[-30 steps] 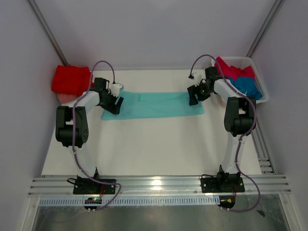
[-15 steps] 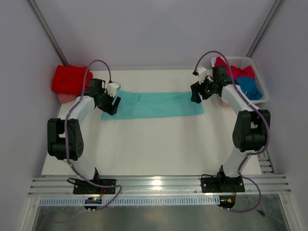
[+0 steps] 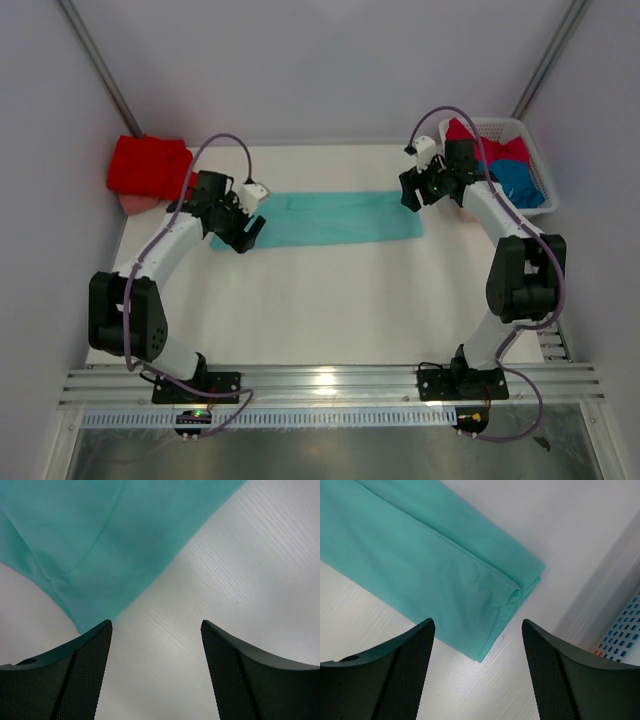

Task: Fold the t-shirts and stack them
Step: Fold the tshirt

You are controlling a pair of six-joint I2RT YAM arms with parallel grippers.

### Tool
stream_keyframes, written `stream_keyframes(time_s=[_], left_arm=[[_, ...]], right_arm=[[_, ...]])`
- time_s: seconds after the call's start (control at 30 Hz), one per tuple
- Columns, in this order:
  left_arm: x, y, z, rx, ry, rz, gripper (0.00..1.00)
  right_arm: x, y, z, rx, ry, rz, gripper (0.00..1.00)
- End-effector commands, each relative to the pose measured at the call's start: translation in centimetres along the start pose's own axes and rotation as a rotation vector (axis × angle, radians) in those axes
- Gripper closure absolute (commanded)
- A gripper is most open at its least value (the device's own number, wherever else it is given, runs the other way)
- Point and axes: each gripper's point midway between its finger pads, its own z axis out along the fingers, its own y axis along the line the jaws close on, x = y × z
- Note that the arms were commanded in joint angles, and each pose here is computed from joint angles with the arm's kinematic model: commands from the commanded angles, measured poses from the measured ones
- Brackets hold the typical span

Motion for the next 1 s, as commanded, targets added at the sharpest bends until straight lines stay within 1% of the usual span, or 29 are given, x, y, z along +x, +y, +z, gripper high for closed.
stream_keyframes(time_s=[0.0, 0.03, 0.07, 0.13, 0.3, 0.37, 0.4, 0.47, 0.5, 0.53, 0.57, 0.63, 0.67, 0.73, 0.8, 0.83, 0.97], left_arm=[[2.1, -2.7, 0.5, 0.002, 0.115, 0.139, 0.26], [1.8, -4.0, 1.0, 0.008, 0.123, 0.19, 0.26], [1.6, -4.2, 1.3, -0.016, 0.13, 0.222, 0.26], [1.4, -5.6, 2.1, 0.008, 0.13, 0.25, 0.25], [-1.0, -6.3, 3.4, 0.03, 0.073, 0.221, 0.25], [-1.7, -6.5, 4.3, 0.016, 0.085, 0.232, 0.26], [-1.9, -5.8, 4.6, -0.035, 0.097, 0.244, 0.26], [-2.3, -6.8, 6.0, -0.06, 0.11, 0.291, 0.26], [-3.0, -7.1, 6.5, -0.112, 0.108, 0.33, 0.26], [-3.3, -7.4, 6.9, -0.123, 0.112, 0.344, 0.26], [-3.7, -7.9, 7.6, -0.121, 0.115, 0.349, 0.26], [-4.2, -9.9, 8.4, -0.076, 0.109, 0.347, 0.26], [-4.5, -10.4, 8.8, -0.064, 0.114, 0.343, 0.26], [-4.4, -11.7, 9.4, -0.033, 0.12, 0.327, 0.26], [-3.9, -12.3, 9.9, -0.012, 0.149, 0.327, 0.26], [-3.8, -12.4, 10.0, -0.013, 0.16, 0.324, 0.26], [-3.2, -11.8, 9.7, -0.036, 0.188, 0.339, 0.26]], right_arm=[[0.5, -1.5, 0.9, 0.059, 0.023, 0.031, 0.25], [0.7, -1.5, 0.8, 0.063, 0.036, 0.049, 0.25], [1.3, -1.5, 0.6, 0.069, 0.062, 0.068, 0.25], [1.7, -1.2, 0.3, 0.076, 0.078, 0.097, 0.25], [1.7, -3.0, -0.3, 0.193, 0.068, 0.095, 0.25], [2.0, -3.5, 0.1, 0.207, 0.08, 0.097, 0.25], [1.7, -3.9, 0.3, 0.215, 0.078, 0.099, 0.25], [2.2, -4.3, 1.5, 0.219, 0.089, 0.106, 0.25], [1.8, -4.8, 1.8, 0.228, 0.081, 0.107, 0.25], [1.6, -5.0, 2.2, 0.231, 0.078, 0.107, 0.25], [2.2, -5.2, 3.0, 0.225, 0.096, 0.112, 0.25], [1.2, -6.0, 3.4, 0.234, 0.08, 0.1, 0.25], [1.6, -6.1, 4.0, 0.23, 0.094, 0.098, 0.25], [0.6, -6.8, 4.2, 0.237, 0.08, 0.082, 0.25], [0.8, -7.2, 4.8, 0.236, 0.096, 0.079, 0.25], [0.1, -7.6, 4.9, 0.241, 0.089, 0.07, 0.25], [-0.3, -8.2, 5.8, 0.237, 0.082, 0.064, 0.25]])
